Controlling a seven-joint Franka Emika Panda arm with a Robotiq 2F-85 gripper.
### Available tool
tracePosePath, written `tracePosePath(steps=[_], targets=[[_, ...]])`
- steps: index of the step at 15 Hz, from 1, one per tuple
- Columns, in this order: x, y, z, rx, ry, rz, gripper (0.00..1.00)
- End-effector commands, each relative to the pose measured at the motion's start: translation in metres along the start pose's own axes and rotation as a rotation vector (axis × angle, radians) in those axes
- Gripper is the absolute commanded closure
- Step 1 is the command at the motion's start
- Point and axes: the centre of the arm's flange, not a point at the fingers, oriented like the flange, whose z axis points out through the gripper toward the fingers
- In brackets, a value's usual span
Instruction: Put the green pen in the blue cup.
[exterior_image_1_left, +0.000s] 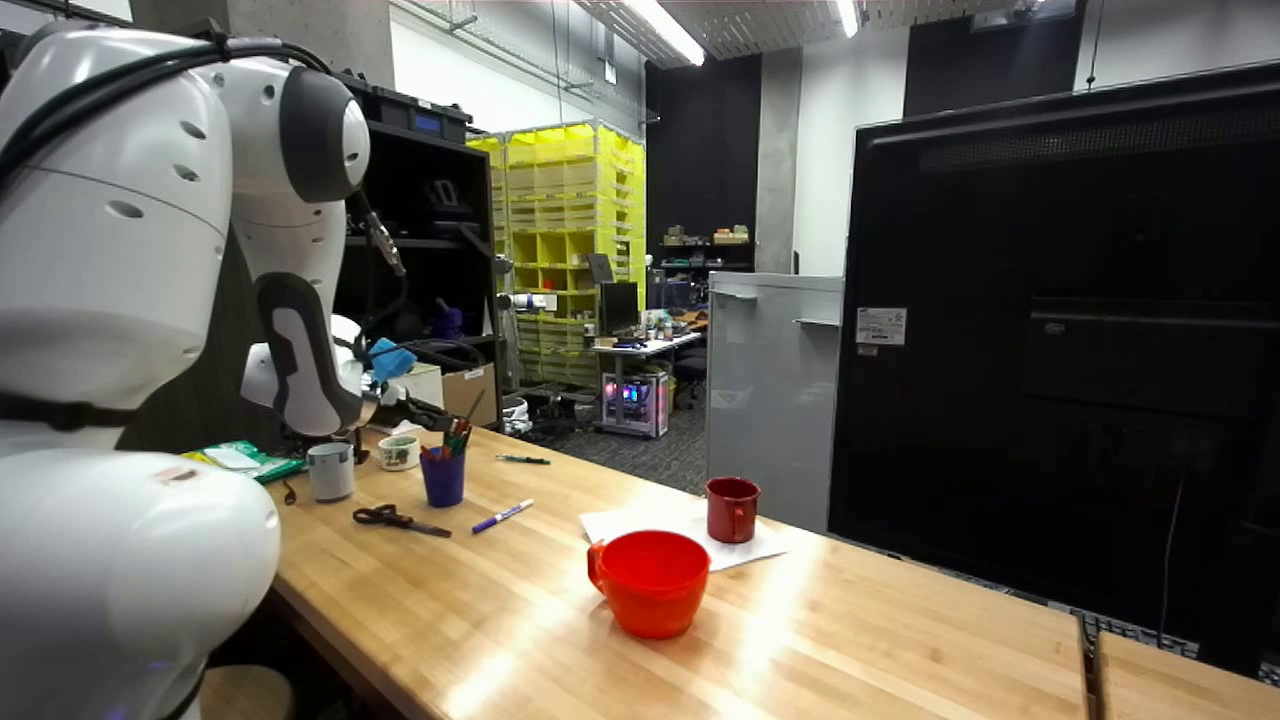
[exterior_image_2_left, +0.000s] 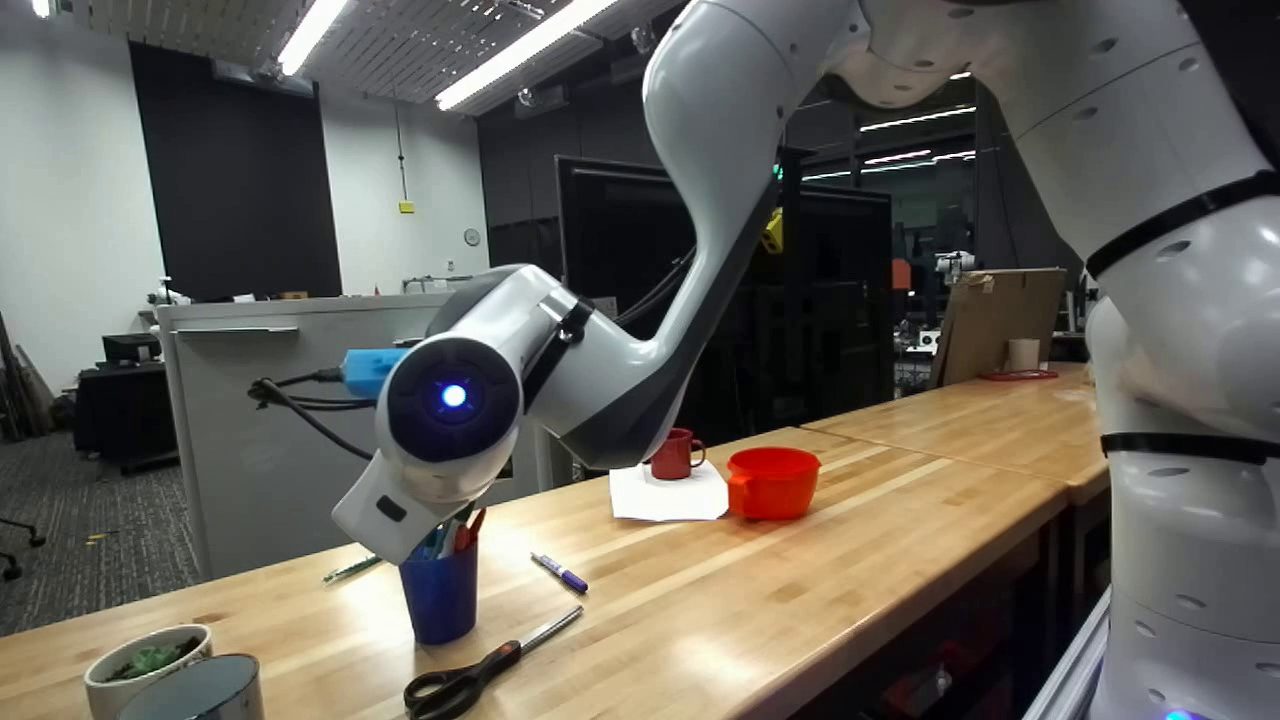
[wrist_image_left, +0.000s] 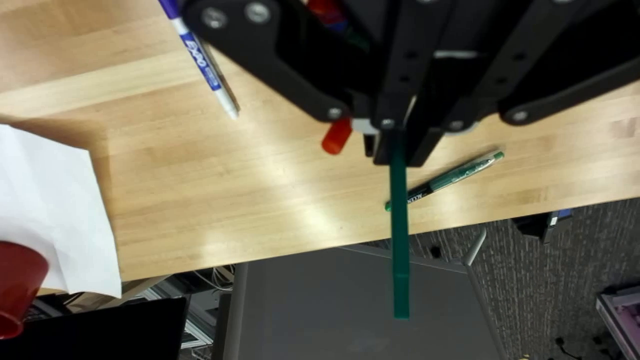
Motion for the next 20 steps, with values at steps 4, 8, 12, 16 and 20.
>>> tracePosePath(steps=[4, 8, 12, 16, 20], targets=[[-0.005, 0.003, -0.012, -0.001, -0.01, 0.007, 0.37], [-0.007, 0.004, -0.012, -0.002, -0.015, 0.012, 0.08], [-0.025, 0.013, -0.019, -0.022, 0.0, 0.036, 0.0], [-0.075, 0.037, -0.032, -0.055, -0.006, 0.124, 0.0], [-0.125, 0.052, -0.051, -0.024, 0.074, 0.209, 0.0]])
